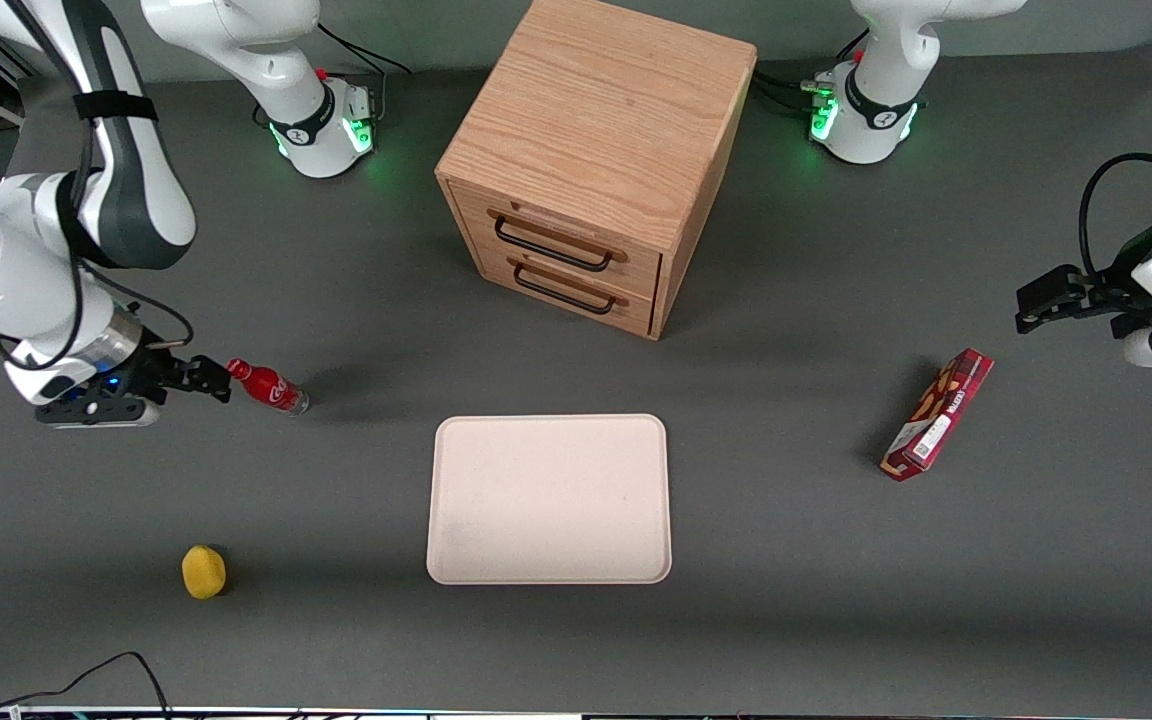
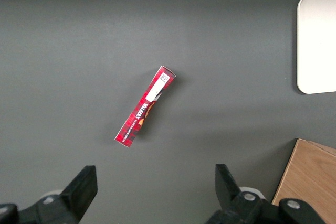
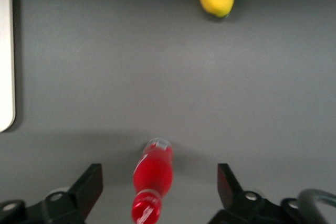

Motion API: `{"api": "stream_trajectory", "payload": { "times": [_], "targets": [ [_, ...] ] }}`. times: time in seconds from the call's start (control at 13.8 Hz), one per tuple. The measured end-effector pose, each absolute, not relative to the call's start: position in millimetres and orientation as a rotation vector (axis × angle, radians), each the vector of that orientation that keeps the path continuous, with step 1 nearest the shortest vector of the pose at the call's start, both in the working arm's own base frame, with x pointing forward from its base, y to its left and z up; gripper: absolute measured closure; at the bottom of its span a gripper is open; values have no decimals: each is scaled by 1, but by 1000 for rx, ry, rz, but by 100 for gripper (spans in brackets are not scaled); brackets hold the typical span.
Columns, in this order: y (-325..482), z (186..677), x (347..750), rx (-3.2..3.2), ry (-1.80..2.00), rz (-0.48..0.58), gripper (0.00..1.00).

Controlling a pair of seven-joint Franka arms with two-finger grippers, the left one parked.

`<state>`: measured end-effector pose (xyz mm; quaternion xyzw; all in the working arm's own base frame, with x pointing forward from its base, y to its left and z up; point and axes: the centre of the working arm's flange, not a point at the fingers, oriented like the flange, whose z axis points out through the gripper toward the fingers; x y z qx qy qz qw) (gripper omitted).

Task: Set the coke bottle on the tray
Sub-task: 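Move the right gripper down over the red Coca-Cola bottle's cap end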

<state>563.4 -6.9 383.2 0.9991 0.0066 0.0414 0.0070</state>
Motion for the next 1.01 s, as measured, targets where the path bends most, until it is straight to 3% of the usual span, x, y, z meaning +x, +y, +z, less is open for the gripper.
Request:
{"api": "stream_trajectory", "payload": {
  "times": [0.58, 1.01],
  "targets": [
    [17, 368, 544, 3132, 90, 94, 13],
    [15, 344, 532, 3131, 84, 117, 30]
  ]
}}
